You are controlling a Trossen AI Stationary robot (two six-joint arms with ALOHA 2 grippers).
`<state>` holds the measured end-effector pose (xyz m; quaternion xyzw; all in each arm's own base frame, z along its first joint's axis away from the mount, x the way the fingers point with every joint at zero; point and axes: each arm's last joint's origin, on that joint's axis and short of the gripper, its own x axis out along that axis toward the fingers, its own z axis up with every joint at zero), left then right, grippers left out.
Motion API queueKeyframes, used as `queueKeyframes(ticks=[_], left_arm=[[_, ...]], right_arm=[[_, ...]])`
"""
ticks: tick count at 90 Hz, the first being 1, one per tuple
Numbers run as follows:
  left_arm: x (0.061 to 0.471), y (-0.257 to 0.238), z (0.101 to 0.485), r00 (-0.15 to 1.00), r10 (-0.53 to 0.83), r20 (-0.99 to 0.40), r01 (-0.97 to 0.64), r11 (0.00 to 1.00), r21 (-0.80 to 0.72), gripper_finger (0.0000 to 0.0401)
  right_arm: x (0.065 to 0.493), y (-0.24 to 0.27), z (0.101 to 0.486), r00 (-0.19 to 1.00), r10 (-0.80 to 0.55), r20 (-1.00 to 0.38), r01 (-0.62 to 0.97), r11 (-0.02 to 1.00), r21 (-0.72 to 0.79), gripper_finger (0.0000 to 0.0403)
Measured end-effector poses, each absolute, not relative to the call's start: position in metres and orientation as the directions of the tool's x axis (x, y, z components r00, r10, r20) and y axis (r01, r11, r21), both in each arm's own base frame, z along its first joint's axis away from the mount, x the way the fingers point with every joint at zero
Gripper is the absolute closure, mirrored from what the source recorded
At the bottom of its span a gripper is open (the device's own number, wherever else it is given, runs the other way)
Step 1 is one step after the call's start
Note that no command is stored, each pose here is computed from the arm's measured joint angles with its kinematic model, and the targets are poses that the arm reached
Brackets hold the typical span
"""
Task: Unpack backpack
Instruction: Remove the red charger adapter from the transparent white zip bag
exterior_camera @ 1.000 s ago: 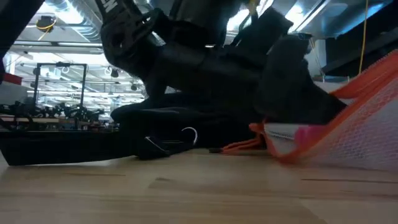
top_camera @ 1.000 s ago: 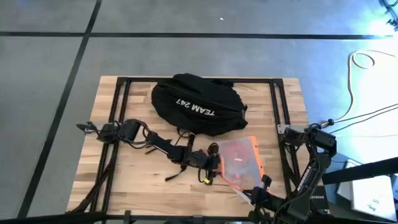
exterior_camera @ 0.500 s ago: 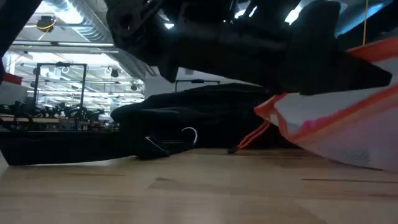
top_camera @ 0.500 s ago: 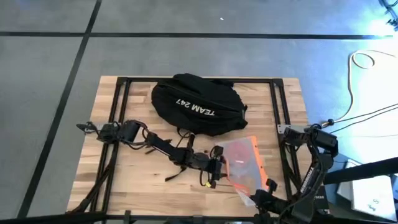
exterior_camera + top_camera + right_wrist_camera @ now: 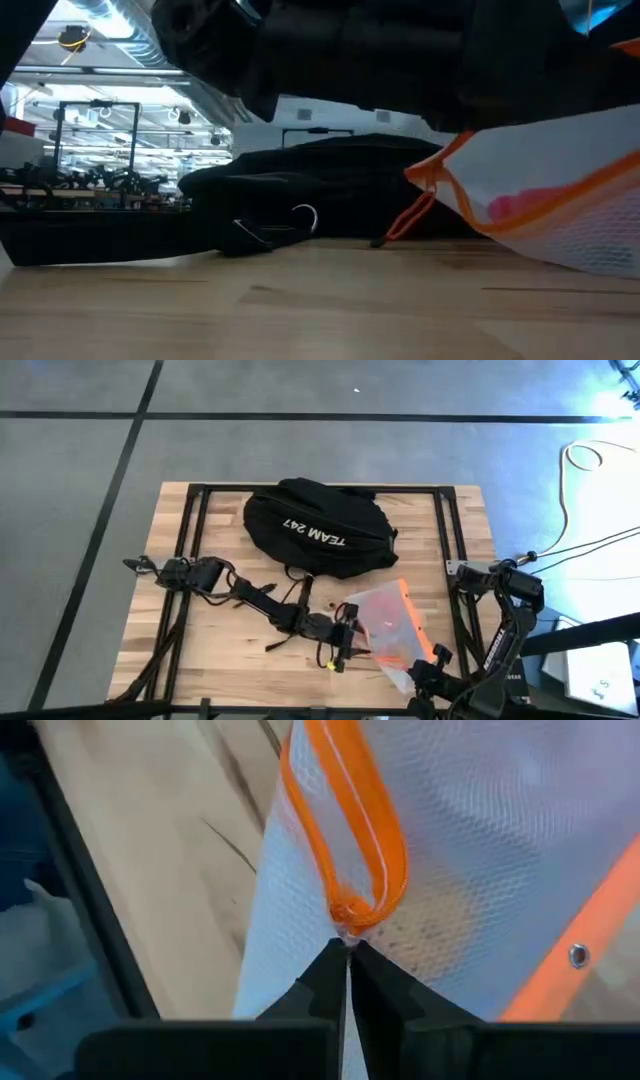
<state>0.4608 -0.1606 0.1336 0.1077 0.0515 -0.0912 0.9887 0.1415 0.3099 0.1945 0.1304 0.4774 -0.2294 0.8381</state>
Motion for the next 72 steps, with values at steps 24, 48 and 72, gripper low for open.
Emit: queueKeyframes(ticks=[24, 48, 72], left_arm=[[0.46, -0.164, 0.134, 0.978, -0.177, -0.113, 0.196, 0.964, 0.181, 0.0232], [0.46, -0.163, 0.131, 0.973, -0.174, -0.151, 0.2, 0.963, 0.183, 0.0232], [0.459, -0.157, 0.12, 0.956, -0.141, -0.256, 0.194, 0.961, 0.195, 0.0232]], right_arm=[[0.127, 0.312, 0.193, 0.352, -0.253, -0.901, 0.545, 0.838, -0.023, 0.0403], [0.109, 0.315, 0.193, 0.321, -0.255, -0.912, 0.599, 0.8, -0.012, 0.0403], [0.111, 0.315, 0.194, 0.385, -0.267, -0.884, 0.592, 0.806, 0.014, 0.0403]])
